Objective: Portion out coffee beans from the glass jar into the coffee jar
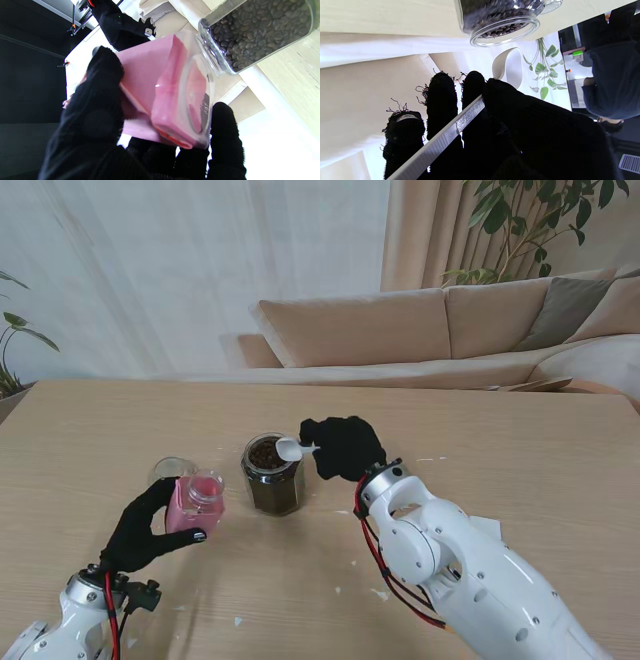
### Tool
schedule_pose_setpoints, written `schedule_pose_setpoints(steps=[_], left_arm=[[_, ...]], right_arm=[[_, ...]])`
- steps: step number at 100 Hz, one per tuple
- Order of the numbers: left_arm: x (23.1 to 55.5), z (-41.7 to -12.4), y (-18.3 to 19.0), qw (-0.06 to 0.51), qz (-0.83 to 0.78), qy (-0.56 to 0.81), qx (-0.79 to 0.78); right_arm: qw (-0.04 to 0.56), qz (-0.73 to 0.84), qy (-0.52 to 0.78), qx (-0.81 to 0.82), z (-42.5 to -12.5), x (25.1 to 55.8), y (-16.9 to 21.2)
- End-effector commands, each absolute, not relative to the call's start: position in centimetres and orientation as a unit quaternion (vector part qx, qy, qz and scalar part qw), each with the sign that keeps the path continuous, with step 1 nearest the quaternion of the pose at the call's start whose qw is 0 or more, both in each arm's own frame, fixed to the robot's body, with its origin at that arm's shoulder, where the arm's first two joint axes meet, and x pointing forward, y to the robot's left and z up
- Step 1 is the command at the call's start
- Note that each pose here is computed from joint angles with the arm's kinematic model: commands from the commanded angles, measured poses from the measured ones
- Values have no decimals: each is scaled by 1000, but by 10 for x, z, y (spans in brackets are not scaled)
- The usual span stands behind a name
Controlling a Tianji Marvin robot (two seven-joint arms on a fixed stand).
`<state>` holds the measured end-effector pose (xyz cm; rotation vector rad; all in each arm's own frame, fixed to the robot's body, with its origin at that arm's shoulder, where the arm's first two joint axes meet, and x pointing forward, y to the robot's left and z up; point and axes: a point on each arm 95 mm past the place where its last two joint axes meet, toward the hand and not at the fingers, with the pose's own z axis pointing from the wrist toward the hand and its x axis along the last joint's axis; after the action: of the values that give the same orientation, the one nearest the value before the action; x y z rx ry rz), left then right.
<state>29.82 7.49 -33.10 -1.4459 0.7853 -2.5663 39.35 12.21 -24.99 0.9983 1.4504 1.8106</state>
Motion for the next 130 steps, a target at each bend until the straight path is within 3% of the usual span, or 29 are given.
schedule_pose_setpoints(steps=[1, 55, 93, 130], left_arm=[[298, -332, 74, 46, -840, 259, -475], [302, -335, 76, 73, -825, 269, -491], [301, -335, 74, 72, -824, 271, -492], [301, -335, 74, 69, -824, 273, -493]], right_arm=[[303, 681, 557, 365, -246, 402, 127], [326, 648, 630, 277, -259, 445, 160], [354, 623, 660, 224, -268, 453, 172], [313, 609, 677, 268, -264, 449, 180]])
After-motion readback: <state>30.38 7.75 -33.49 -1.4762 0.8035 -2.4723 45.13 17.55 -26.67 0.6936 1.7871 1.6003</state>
